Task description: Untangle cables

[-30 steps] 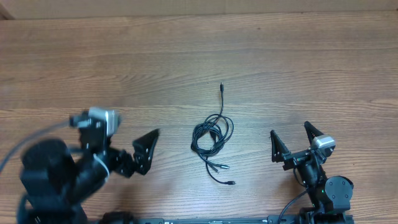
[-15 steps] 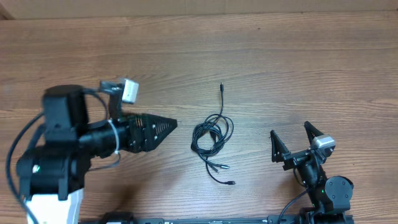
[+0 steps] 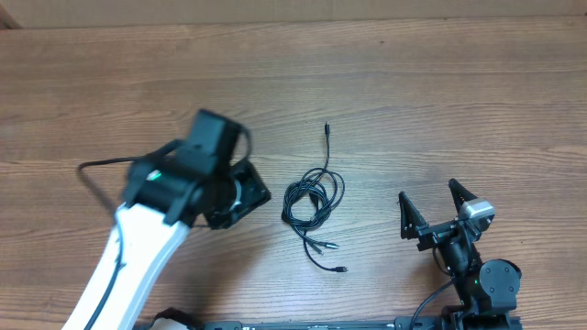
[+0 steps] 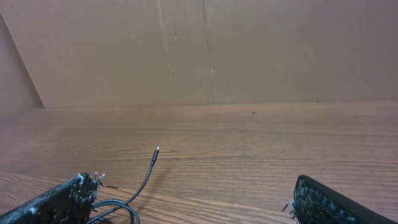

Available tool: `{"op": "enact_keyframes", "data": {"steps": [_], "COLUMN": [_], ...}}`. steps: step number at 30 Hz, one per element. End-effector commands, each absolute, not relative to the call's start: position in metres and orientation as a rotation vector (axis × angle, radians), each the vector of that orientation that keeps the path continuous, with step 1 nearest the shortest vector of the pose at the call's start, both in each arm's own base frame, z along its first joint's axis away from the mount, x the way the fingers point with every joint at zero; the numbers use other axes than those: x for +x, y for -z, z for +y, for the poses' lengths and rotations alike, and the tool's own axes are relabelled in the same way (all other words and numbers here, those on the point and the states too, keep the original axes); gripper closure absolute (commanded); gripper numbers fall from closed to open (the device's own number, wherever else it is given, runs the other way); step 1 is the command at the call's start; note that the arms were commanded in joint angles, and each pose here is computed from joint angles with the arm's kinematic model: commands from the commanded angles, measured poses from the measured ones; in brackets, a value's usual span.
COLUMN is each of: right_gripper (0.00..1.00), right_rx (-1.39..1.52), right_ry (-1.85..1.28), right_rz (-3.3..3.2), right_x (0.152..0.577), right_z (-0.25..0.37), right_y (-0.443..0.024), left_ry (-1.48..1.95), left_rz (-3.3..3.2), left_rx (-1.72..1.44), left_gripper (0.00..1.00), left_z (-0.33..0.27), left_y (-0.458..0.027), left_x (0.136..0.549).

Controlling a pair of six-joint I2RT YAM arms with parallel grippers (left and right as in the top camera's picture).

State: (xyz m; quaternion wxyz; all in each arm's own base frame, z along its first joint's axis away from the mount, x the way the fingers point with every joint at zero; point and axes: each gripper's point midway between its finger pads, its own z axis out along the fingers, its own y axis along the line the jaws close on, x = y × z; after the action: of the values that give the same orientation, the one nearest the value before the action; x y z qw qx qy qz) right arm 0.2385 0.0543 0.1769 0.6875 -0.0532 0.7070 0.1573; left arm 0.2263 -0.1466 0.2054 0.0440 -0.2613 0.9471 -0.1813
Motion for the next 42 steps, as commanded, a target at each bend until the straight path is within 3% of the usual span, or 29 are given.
{"op": "enact_keyframes", "data": {"steps": [1,4,9,15,22,26,29,31,33,39,42], "right_gripper": [0.0,0.0,0.0,0.0,0.0,0.0,0.0,0.0,0.0,0.0,0.0], "right_rx": [-0.126,-0.126,-0.126,-0.126,-0.126,-0.126,-0.126,-0.126,-0.126,-0.126,-0.126], "right_ry": [-0.356,-0.356,-0.356,-0.356,-0.356,-0.356,-0.356,-0.356,-0.356,-0.356,-0.356], "right_rz": [1.582,1.582,1.582,1.582,1.582,1.582,1.582,1.582,1.582,1.582,1.582], "right_x": [0.238,0.238,0.238,0.238,0.238,0.238,0.238,0.238,0.238,0.238,0.238], "right_z": [0.056,0.056,0.056,0.056,0.056,0.056,0.056,0.056,0.056,0.056,0.056], "right_y": [-0.174,-0.174,-0.174,-0.174,-0.174,-0.174,-0.174,-0.174,-0.174,-0.174,-0.174], "left_ry": [0.364,0.24,0.134,0.008,-0.321,-0.331,-0.32,-0.313,-0.314,-0.392,-0.469], "left_rz": [2.881,2.942,3.054,3.138,3.137,3.132,3.124,3.119,3.12,3.181,3.234], "left_rx": [-0.964,-0.872,-0.295,0.216,0.349,0.373,0.371,0.369,0.369,0.344,0.1], "left_gripper": [0.5,0.48,0.5,0.4,0.36,0.39,0.51,0.8,0.96,0.96,0.95], "left_z": [-0.148,-0.157,-0.18,-0.199,-0.174,-0.178,-0.182,-0.184,-0.183,-0.168,-0.154], "left_y": [-0.18,-0.154,-0.114,-0.063,-0.019,0.002,0.011,0.015,0.015,0.007,-0.005], "left_x": [0.237,0.246,0.264,0.263,0.275,0.282,0.286,0.289,0.288,0.277,0.27]}}
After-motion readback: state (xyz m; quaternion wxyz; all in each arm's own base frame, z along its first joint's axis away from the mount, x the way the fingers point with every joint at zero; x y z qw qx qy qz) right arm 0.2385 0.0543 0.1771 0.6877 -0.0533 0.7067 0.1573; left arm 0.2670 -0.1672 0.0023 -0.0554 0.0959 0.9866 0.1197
